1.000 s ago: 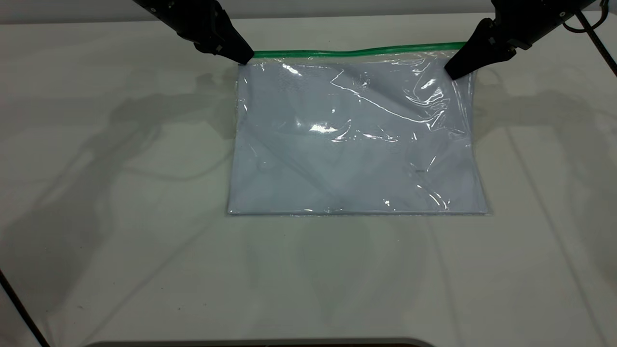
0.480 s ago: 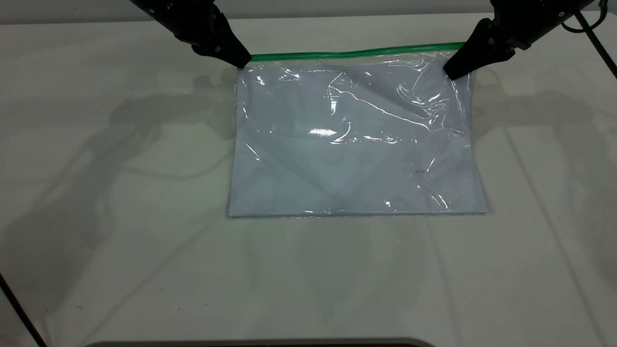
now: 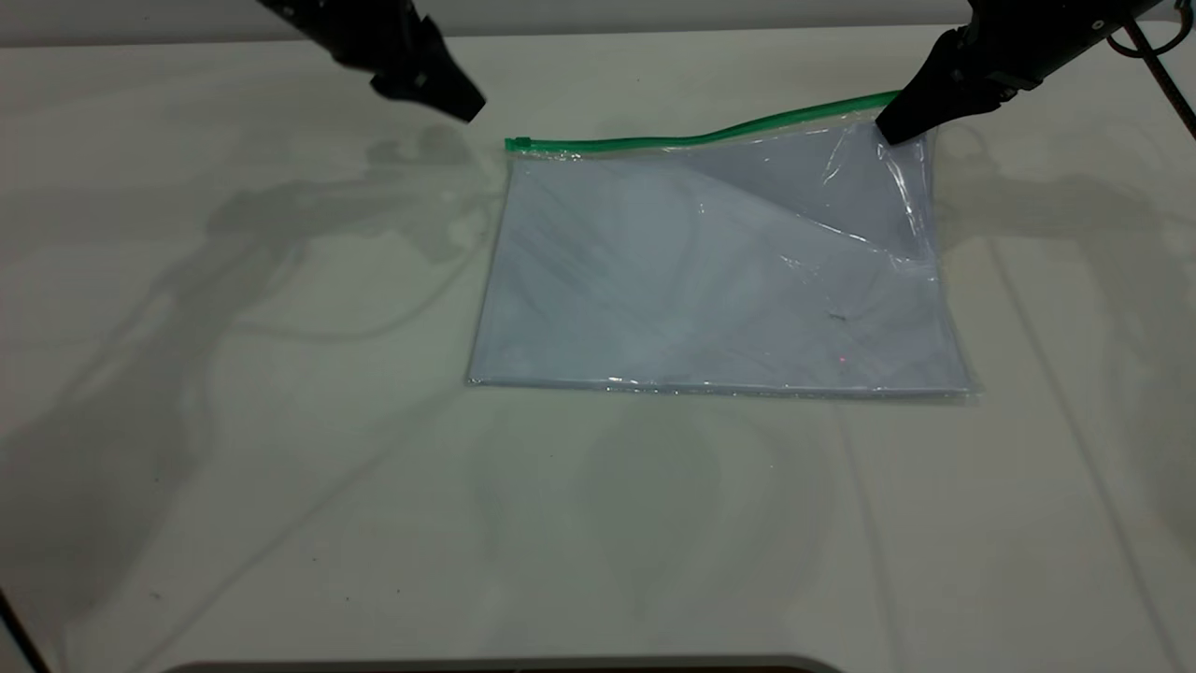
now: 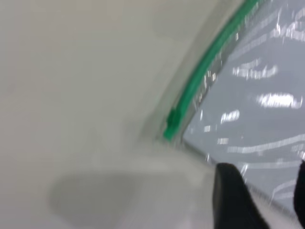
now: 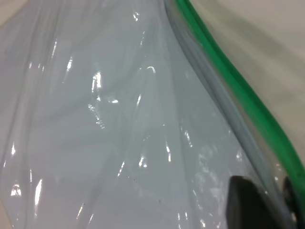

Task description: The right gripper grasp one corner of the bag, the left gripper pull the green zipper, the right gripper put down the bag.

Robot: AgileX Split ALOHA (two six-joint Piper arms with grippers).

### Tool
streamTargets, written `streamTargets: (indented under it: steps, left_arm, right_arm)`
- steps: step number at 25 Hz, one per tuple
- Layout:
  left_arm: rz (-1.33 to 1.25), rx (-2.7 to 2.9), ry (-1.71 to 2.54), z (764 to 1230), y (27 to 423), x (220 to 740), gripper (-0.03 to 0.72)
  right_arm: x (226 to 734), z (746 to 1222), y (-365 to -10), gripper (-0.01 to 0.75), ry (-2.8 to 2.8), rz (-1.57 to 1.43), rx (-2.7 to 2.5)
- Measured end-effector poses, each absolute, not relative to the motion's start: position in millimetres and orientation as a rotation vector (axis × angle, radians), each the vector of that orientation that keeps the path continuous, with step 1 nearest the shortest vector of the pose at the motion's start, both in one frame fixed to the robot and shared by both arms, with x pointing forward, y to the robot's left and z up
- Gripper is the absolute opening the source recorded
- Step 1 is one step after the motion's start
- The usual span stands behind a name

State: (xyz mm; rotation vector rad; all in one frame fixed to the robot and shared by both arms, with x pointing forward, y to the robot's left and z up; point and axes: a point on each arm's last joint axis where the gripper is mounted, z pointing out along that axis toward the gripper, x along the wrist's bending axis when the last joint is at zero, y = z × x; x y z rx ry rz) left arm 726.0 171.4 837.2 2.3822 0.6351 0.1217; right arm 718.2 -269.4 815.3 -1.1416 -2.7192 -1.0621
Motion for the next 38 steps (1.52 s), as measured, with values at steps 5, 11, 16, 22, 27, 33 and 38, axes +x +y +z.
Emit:
streamTargets:
  steps: [5, 11, 16, 22, 27, 33, 38]
  left_arm:
    - [0.174, 2.284, 0.625, 877.9, 155.8, 727.4, 0.474]
    - [0.235, 2.228, 0.524, 937.0, 134.0, 718.2, 0.477]
    - [0.197, 2.195, 0.477, 974.1, 124.8, 705.1, 0.477]
    - [0.164, 2.175, 0.462, 1029.0, 125.3, 683.6, 0.477]
    - [0.217, 2.255, 0.517, 1091.4, 141.1, 651.9, 0.477]
    - [0.288, 2.354, 0.78, 1157.1, 171.8, 600.3, 0.468]
    - [0.389, 2.385, 0.978, 1196.4, 196.7, 559.1, 0.44]
  right_arm:
    - [718.7, 815.1, -269.8, 0.514, -2.719, -1.058, -1.155]
    - [722.3, 834.3, -270.8, 0.565, -2.878, -0.911, -1.158]
    - [723.1, 883.3, -273.7, 0.555, -2.967, -0.844, -1.21]
    - [705.1, 957.6, -247.7, 0.511, -2.934, -0.903, -1.168]
    - [670.2, 1035.4, -226.7, 0.463, -2.942, -0.872, -1.164]
    - [604.4, 1127.7, -214.4, 0.452, -2.956, -0.82, -1.266]
    - [561.6, 1180.5, -227.1, 0.451, -2.907, -0.884, -1.607]
